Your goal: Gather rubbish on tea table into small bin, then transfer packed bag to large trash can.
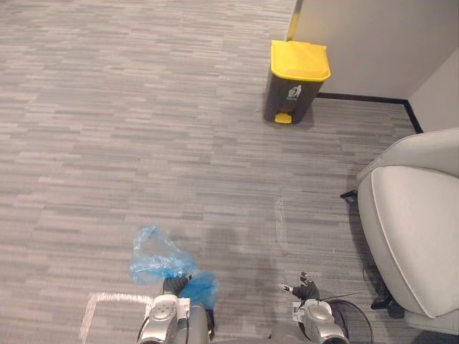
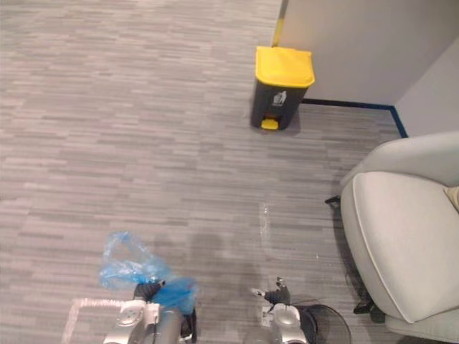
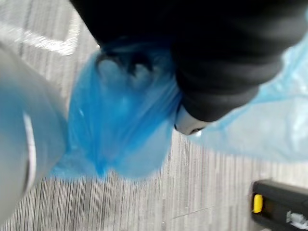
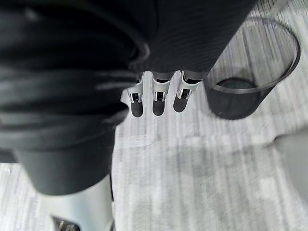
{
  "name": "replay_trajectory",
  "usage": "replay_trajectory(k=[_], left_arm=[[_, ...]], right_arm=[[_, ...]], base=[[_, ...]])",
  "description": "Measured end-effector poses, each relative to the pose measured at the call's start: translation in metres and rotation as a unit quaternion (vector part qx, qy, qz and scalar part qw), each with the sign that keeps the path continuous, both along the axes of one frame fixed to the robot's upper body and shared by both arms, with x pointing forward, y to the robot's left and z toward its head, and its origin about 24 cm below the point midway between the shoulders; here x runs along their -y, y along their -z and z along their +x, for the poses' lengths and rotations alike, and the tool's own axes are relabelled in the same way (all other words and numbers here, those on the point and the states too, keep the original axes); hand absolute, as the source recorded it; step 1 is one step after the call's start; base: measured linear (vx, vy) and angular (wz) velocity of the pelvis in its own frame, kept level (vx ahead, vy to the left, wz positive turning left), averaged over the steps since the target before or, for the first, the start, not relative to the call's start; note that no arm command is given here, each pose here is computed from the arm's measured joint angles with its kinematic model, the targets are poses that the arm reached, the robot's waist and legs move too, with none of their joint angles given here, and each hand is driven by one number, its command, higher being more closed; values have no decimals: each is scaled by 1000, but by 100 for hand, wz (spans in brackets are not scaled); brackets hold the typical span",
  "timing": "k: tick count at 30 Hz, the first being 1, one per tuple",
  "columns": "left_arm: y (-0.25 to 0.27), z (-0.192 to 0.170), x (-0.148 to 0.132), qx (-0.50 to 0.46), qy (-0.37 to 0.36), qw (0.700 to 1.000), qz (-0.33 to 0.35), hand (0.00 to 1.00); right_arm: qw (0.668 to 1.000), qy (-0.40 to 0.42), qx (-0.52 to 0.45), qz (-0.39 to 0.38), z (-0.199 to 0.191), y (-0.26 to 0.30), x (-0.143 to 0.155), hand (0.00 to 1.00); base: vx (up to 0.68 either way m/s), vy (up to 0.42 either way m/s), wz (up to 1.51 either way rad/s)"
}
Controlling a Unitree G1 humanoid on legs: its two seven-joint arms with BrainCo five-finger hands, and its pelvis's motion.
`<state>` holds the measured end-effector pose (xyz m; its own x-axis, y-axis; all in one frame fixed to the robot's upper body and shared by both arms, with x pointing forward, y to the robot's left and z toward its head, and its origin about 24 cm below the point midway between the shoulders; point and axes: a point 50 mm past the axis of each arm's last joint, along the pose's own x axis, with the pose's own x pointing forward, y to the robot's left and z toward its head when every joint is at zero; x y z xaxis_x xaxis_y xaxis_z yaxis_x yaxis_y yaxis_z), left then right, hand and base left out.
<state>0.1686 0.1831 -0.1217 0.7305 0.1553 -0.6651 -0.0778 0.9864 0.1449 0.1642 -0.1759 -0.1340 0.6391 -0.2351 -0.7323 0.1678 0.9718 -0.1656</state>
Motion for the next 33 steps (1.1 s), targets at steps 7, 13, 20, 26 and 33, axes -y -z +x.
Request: replay_trajectory(k=[7, 13, 20, 26, 33], left_arm=[[1, 2, -15, -11, -1, 1000, 23, 100], [4, -1, -2, -12, -22, 1000, -6, 100], [5, -8, 15, -8, -25, 999, -35, 100], [8, -8, 13, -20, -21, 999, -30, 100], [13, -16, 15, -40, -1, 999, -23, 100]], right_arm=[[1000, -13, -7, -24, -4, 0, 13, 0], [1000, 8, -19, -21, -12, 3, 17, 0], [1000, 15, 4, 0, 2, -2, 4, 0], [999, 19, -27, -12, -12, 6, 13, 0], [1000, 10, -22, 1, -9, 5, 2, 0]], base=[[492, -79, -1], [553, -118, -2], [334, 107, -48], [411, 309, -35], [438, 166, -30]])
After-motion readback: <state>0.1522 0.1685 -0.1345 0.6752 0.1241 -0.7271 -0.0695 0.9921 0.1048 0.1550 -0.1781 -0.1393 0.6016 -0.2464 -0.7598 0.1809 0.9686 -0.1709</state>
